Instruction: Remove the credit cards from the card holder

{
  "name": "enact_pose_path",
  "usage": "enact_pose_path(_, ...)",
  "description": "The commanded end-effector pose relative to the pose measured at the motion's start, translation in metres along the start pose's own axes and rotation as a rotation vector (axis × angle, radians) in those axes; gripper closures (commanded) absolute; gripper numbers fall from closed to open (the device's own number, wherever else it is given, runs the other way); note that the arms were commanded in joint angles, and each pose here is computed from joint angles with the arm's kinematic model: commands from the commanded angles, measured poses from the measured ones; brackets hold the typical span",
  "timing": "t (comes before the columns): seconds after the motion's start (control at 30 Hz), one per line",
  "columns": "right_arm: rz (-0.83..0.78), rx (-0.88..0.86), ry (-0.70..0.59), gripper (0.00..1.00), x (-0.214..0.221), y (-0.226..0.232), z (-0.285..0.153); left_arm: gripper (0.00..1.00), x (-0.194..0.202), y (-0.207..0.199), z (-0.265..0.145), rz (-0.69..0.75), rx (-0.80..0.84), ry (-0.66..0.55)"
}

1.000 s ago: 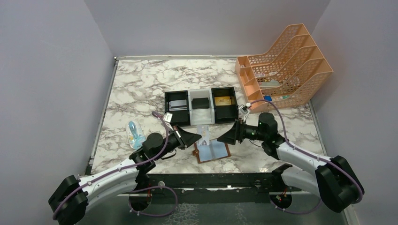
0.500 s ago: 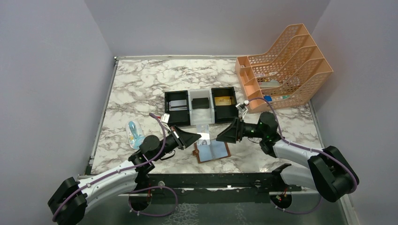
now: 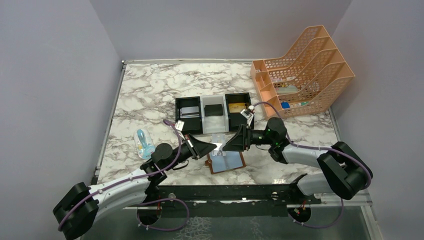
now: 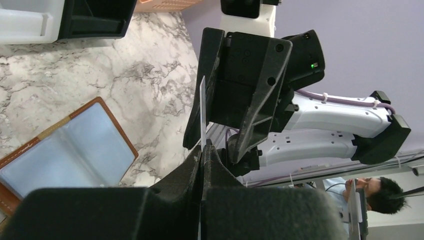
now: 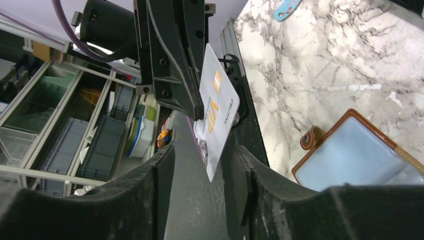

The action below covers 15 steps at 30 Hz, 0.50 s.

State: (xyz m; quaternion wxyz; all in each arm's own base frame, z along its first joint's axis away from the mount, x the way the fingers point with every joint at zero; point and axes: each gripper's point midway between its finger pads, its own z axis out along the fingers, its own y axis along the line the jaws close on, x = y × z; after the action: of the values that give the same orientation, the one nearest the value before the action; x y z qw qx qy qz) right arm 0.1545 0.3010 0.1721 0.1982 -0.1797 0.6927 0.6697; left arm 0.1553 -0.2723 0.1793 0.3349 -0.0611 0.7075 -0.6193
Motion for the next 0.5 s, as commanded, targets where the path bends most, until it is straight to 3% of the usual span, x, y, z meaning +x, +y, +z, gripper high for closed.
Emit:
enact_pose_path(0.0,-0.039,-0.058,-0.028,0.62,-0.0122,0.0129,0.006,1.0,-0.003,-0.0166,-0.0032,0.007,0.081,-0.009)
enact_pose_path(0.17,-0.021,-0.102,-0.028,0.72,-0.0141,0.0192,0.0076,1.0,-0.0019,-0.016,-0.0022,0.007,0.08,-0.004)
enact_pose_path(0.47,0.012,-0.116,-0.048,0.81,-0.0197,0.0195,0.0104,1.0,0.0002,-0.0187,-0.0027,0.005,0.098,0.007)
